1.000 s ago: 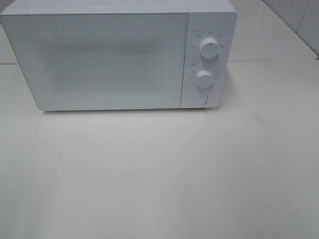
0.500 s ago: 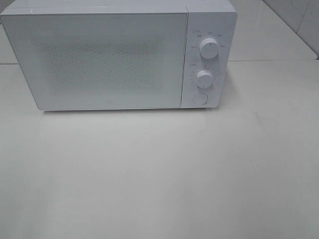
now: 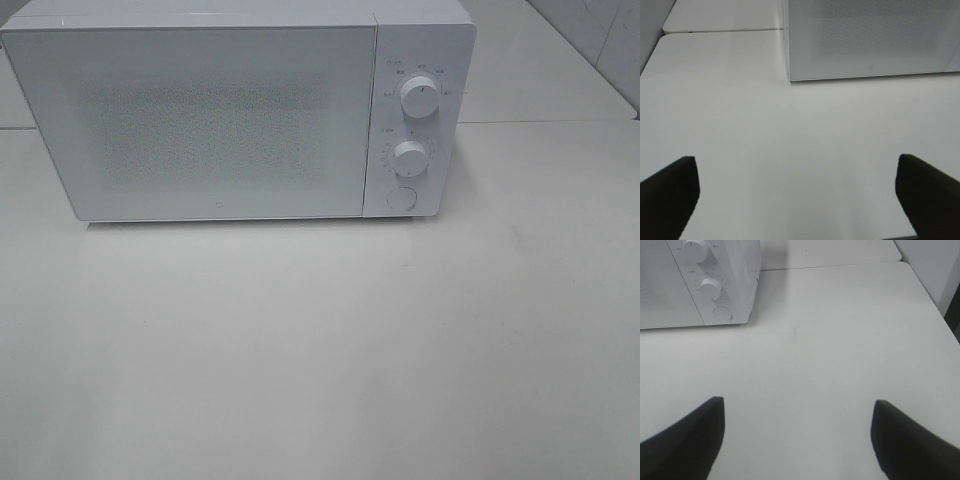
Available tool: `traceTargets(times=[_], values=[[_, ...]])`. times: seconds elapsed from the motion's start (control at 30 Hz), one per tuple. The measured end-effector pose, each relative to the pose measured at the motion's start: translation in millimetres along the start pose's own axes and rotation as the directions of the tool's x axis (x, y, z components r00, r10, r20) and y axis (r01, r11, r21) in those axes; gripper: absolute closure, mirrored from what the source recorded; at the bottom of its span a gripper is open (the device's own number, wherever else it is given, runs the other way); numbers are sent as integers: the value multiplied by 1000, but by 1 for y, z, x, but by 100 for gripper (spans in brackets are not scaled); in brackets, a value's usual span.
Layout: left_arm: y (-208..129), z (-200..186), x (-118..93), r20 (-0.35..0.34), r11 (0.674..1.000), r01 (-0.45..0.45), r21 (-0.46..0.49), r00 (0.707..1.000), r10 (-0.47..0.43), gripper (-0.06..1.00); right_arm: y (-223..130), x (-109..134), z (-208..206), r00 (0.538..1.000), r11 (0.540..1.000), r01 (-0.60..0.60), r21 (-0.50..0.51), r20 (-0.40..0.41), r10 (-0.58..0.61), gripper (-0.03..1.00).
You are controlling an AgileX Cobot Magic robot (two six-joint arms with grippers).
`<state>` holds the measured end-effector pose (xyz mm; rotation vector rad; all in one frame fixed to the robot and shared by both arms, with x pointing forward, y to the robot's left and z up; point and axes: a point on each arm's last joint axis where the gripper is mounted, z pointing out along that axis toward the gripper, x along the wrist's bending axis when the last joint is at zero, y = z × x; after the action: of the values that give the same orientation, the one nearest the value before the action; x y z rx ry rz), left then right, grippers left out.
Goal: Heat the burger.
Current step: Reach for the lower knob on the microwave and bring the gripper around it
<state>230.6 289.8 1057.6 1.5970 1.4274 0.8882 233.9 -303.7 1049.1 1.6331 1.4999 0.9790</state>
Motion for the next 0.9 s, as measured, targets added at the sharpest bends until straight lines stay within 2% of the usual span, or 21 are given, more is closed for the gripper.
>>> traceTargets(times=[0.2,0.27,0.43,0.63,0.9], values=[[0,0,0,0,1000,0,0,1000,0,-5,4,0,-2,1000,999,-1,-32,-4,0,20],[0,0,0,0,1000,0,0,1000,0,-5,13,1,-4,1000,992,-2,-124,-17,0,20],[0,0,0,0,1000,0,0,1000,0,-5,22,3,0,1000,982,-3,-189,-27,-3,20],[0,0,0,0,1000,0,0,1000,0,-5,33,6,22,1000,988,-6,-151,-28,1,20],[0,0,0,0,1000,0,0,1000,0,-5,44,9,44,999,988,-6,-152,-34,1,20]])
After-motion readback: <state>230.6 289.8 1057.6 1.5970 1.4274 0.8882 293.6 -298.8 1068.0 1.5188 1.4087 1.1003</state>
